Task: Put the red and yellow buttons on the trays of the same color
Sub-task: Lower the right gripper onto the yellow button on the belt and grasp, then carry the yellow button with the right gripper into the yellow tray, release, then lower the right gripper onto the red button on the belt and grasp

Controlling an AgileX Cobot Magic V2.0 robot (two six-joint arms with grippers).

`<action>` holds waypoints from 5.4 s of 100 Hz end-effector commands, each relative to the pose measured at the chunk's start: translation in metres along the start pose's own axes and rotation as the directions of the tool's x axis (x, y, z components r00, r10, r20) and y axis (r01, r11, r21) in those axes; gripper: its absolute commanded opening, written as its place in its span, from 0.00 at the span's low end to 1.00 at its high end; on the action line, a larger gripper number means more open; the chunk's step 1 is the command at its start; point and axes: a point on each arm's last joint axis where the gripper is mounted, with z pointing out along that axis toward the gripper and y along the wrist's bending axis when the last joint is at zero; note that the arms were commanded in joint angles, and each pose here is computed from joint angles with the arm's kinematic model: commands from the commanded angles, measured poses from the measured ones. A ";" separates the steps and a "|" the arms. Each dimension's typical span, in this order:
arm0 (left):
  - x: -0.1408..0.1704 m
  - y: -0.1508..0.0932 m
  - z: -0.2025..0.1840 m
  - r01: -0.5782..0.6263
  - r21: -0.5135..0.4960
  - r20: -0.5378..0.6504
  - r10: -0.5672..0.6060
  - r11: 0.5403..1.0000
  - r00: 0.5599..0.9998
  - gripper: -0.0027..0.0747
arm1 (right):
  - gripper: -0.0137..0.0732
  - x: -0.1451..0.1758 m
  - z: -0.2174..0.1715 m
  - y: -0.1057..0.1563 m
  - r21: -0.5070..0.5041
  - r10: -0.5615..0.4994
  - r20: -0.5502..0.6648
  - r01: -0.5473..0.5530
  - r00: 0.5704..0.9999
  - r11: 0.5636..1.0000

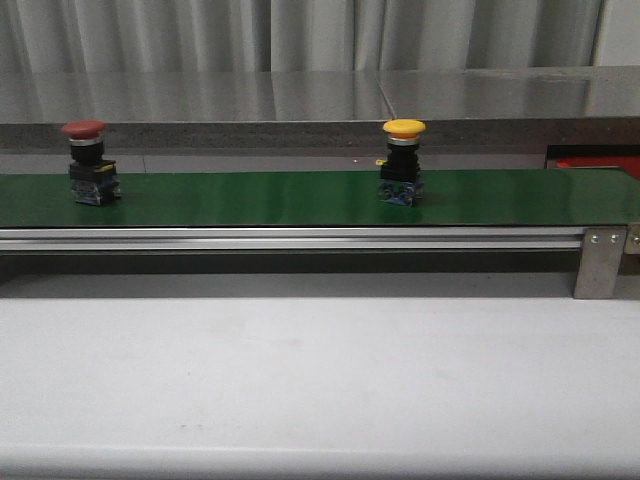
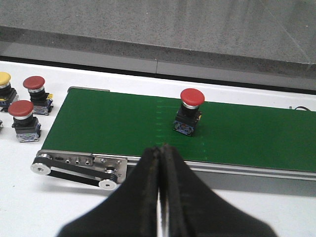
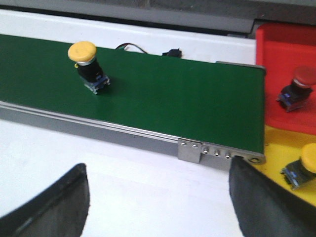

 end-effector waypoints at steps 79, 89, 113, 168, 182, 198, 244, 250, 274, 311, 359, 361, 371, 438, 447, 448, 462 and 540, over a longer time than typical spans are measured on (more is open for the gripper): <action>-0.015 0.000 -0.004 0.008 -0.008 0.101 -0.008 1.000 0.995 0.01 | 0.83 -0.077 0.181 -0.006 -0.152 -0.114 -0.211 0.082 0.971 0.985; -0.015 0.000 -0.004 0.008 -0.008 0.101 -0.008 1.000 0.995 0.01 | 0.83 -0.079 0.188 -0.007 -0.154 -0.125 -0.210 0.093 0.970 0.984; -0.015 0.000 -0.004 0.008 -0.008 0.101 -0.008 1.000 0.995 0.01 | 0.83 -0.084 0.209 -0.010 -0.164 -0.144 -0.216 0.110 0.966 0.980; -0.015 0.000 -0.004 0.008 -0.008 0.101 -0.008 1.000 0.995 0.01 | 0.28 -0.083 0.226 -0.015 -0.196 -0.174 -0.276 0.122 0.945 0.973; -0.015 0.000 -0.004 0.008 -0.008 0.101 -0.008 1.000 0.995 0.01 | 0.28 -0.088 0.207 -0.022 -0.166 -0.118 -0.306 0.069 0.945 0.984; -0.015 0.000 -0.004 0.008 -0.008 0.101 -0.008 1.000 0.995 0.01 | 0.28 -0.091 0.170 -0.040 -0.079 -0.055 -0.287 0.034 0.956 0.996; -0.015 0.000 -0.004 0.008 -0.008 0.101 -0.008 1.000 0.995 0.01 | 0.28 -0.025 0.069 -0.114 0.269 0.284 -0.157 -0.236 0.946 0.934; -0.015 0.000 -0.004 0.008 -0.008 0.101 -0.008 1.000 0.995 0.01 | 0.28 -0.013 0.070 -0.122 0.307 0.329 -0.139 -0.275 0.934 0.911; -0.015 0.000 -0.004 0.008 -0.008 0.101 -0.008 1.000 0.995 0.01 | 0.28 0.023 0.091 -0.138 0.377 0.389 -0.138 -0.315 0.911 0.871; -0.015 0.000 -0.004 0.008 -0.008 0.101 -0.008 1.000 0.995 0.01 | 0.28 0.053 0.129 -0.157 0.408 0.447 -0.227 -0.333 0.865 0.850; -0.015 0.000 -0.004 0.008 -0.008 0.101 -0.008 1.000 0.995 0.01 | 0.80 0.046 0.124 -0.152 0.384 0.458 -0.241 -0.349 0.856 0.855; -0.015 0.000 -0.004 0.008 -0.008 0.101 -0.008 1.000 0.995 0.01 | 0.80 0.043 0.122 -0.151 0.381 0.454 -0.237 -0.348 0.859 0.857; -0.015 0.000 -0.004 0.008 -0.008 0.101 -0.008 1.000 0.995 0.01 | 0.79 0.028 0.109 -0.146 0.363 0.432 -0.210 -0.341 0.877 0.867; -0.015 0.000 -0.004 0.008 -0.008 0.101 -0.008 1.000 0.995 0.01 | 0.79 -0.069 0.120 -0.020 -0.041 -0.017 -0.179 0.010 0.984 0.999; -0.015 0.000 -0.004 0.008 -0.008 0.101 -0.008 1.000 0.995 0.01 | 0.79 -0.076 0.139 -0.004 -0.089 -0.055 -0.187 0.039 0.981 0.995; -0.015 0.000 -0.004 0.008 -0.008 0.101 -0.008 1.000 0.995 0.01 | 0.79 -0.077 0.140 -0.003 -0.092 -0.058 -0.187 0.041 0.981 0.995; -0.015 0.000 -0.004 0.008 -0.008 0.101 -0.008 1.000 0.995 0.01 | 0.79 -0.087 0.169 0.017 -0.154 -0.108 -0.201 0.078 0.974 0.985; -0.015 0.000 -0.004 0.008 -0.008 0.101 -0.008 1.000 0.995 0.01 | 0.57 -0.094 0.250 0.042 -0.222 -0.185 -0.241 0.131 0.953 0.966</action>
